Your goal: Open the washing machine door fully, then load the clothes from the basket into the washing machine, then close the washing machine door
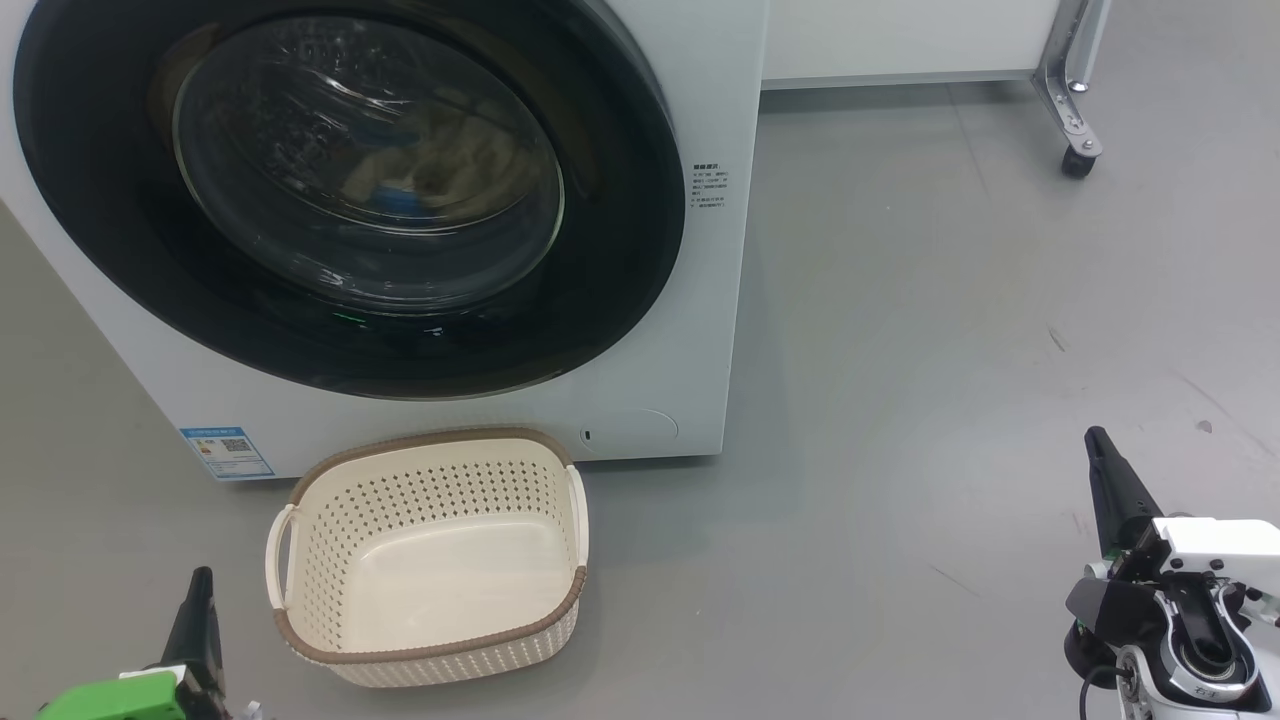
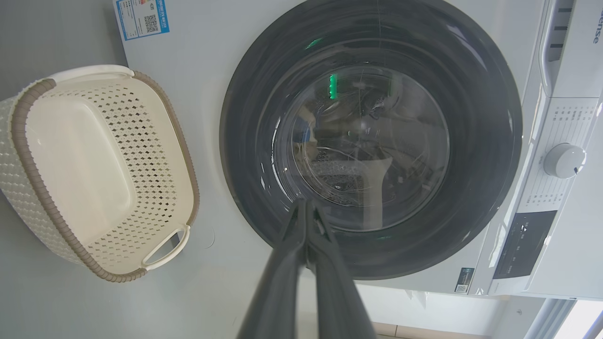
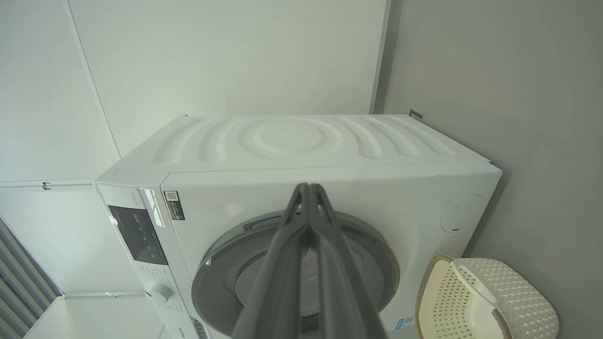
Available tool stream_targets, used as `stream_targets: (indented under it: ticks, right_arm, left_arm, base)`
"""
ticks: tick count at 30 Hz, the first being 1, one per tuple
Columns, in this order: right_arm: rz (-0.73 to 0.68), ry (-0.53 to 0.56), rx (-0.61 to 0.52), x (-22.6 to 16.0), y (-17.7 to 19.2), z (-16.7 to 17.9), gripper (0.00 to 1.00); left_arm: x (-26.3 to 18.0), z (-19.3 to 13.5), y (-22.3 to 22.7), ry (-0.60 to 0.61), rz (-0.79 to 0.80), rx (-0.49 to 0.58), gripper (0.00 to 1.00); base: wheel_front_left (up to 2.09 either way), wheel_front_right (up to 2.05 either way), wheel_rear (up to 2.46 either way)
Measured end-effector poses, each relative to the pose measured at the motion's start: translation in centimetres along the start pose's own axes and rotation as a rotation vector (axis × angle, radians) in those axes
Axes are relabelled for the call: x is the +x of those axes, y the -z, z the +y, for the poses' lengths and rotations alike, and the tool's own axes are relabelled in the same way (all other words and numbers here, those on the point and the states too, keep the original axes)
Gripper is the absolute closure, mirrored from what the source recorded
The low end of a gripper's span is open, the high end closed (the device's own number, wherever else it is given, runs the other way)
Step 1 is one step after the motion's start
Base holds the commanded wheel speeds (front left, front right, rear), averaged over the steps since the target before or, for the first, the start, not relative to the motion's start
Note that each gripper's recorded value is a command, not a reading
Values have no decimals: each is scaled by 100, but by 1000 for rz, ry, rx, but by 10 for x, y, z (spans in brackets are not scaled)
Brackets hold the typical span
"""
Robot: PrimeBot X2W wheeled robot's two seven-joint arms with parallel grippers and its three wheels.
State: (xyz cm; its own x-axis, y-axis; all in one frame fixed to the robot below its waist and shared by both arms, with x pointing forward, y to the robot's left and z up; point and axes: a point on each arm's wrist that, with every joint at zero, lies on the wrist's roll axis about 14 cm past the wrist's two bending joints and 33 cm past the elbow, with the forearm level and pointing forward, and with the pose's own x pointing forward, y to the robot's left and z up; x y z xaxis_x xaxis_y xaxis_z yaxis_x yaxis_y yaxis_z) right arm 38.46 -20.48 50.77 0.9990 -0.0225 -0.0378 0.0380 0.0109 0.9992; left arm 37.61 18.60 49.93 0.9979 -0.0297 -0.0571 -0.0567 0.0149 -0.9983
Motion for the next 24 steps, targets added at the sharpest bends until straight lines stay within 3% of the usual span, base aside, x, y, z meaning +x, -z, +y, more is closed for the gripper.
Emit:
stream_targets:
  ticks: [24]
  right_arm:
    - [-4, 6, 18, -3, -1, -3, 100]
  left_arm:
    - [0, 0, 0, 2, -2, -14, 100]
  base:
    - [0, 0, 0]
